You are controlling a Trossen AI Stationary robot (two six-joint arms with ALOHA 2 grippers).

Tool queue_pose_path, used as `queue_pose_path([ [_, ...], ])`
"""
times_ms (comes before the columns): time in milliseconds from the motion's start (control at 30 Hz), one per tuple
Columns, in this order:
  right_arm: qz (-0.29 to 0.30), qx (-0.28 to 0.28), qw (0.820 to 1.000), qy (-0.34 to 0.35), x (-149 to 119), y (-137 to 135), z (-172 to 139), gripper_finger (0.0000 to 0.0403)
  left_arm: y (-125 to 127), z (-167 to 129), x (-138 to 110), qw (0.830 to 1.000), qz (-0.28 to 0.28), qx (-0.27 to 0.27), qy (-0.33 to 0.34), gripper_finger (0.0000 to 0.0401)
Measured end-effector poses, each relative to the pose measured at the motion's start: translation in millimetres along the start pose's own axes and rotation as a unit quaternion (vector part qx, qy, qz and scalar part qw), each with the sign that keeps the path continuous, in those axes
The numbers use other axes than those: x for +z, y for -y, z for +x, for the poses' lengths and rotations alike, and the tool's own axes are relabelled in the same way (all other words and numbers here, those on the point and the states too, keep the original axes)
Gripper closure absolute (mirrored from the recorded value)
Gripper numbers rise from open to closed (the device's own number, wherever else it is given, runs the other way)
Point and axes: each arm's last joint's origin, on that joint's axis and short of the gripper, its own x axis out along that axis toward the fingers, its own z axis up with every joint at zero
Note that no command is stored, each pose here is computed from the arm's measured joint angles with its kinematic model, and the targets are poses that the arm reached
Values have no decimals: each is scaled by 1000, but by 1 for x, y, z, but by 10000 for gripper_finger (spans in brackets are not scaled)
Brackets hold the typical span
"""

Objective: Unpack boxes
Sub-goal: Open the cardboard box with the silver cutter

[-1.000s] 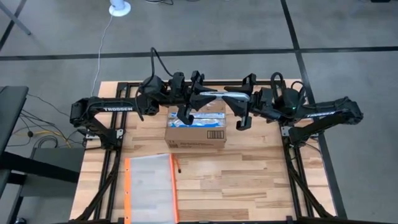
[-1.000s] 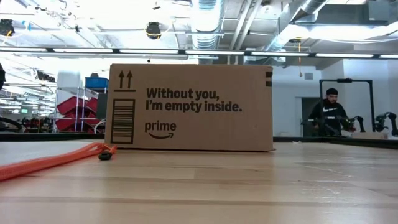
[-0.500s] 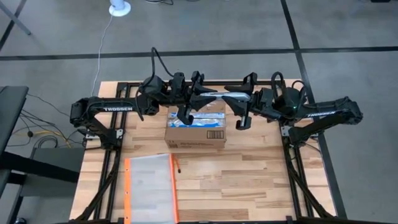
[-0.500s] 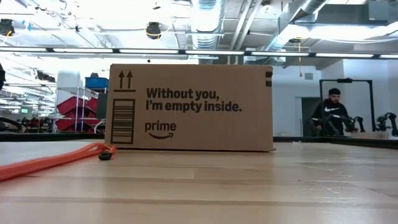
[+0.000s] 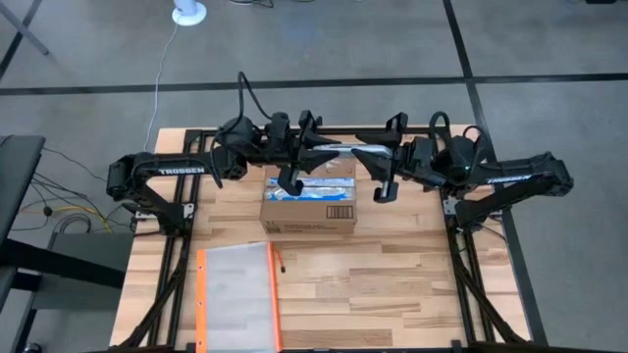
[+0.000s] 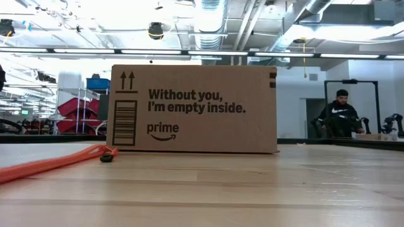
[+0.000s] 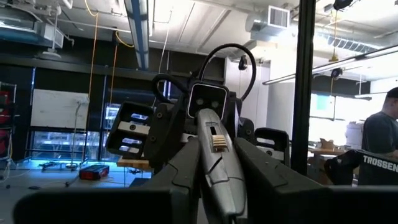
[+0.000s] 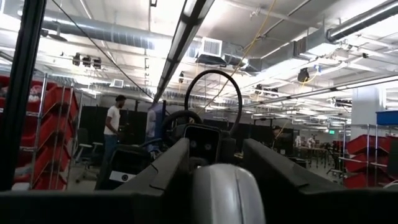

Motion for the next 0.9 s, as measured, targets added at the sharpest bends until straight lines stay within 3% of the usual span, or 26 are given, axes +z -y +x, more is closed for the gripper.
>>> queue_pose_path([
  [900,23,2,1000,-7,-7,-2,4,269,0,0,-2,1000,-3,-5,-12,342],
])
